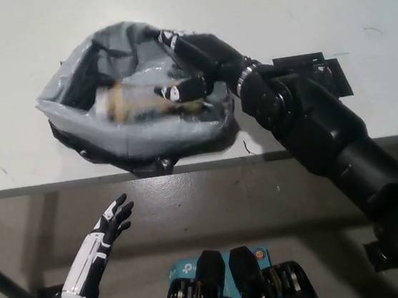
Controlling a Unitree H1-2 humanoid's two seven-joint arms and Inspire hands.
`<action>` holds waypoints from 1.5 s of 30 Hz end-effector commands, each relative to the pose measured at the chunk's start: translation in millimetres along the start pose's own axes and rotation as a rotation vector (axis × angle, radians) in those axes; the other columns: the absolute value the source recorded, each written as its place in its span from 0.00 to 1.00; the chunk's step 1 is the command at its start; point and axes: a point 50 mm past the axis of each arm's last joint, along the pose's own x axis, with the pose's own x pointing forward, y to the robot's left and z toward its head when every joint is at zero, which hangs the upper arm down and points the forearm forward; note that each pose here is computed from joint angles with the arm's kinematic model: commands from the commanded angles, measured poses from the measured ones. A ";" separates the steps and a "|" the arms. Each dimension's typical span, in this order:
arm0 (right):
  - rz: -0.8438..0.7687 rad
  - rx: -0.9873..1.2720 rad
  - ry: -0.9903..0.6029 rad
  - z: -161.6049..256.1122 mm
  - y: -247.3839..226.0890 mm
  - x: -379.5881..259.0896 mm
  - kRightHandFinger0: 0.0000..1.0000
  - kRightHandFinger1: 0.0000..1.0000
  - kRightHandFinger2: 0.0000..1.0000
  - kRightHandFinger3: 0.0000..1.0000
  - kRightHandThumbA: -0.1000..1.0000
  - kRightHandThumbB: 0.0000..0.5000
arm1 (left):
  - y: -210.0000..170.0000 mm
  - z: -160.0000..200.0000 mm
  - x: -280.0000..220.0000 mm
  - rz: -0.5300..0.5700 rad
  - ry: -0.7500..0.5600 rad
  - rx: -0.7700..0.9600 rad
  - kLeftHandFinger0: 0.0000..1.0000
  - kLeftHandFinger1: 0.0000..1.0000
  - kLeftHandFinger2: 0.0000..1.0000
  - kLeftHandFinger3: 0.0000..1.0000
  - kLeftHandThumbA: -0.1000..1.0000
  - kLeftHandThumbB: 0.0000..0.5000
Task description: Use the right hand to pick up a bottle of protein shake and place it into a plastic bag on the left side
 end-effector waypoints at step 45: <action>-0.524 0.697 -0.096 -38.7 120.9 -310.4 1.00 1.00 1.00 1.00 1.00 0.61 | 3.5 4.3 13.6 0.004 -0.021 0.010 1.00 1.00 1.00 1.00 1.00 0.60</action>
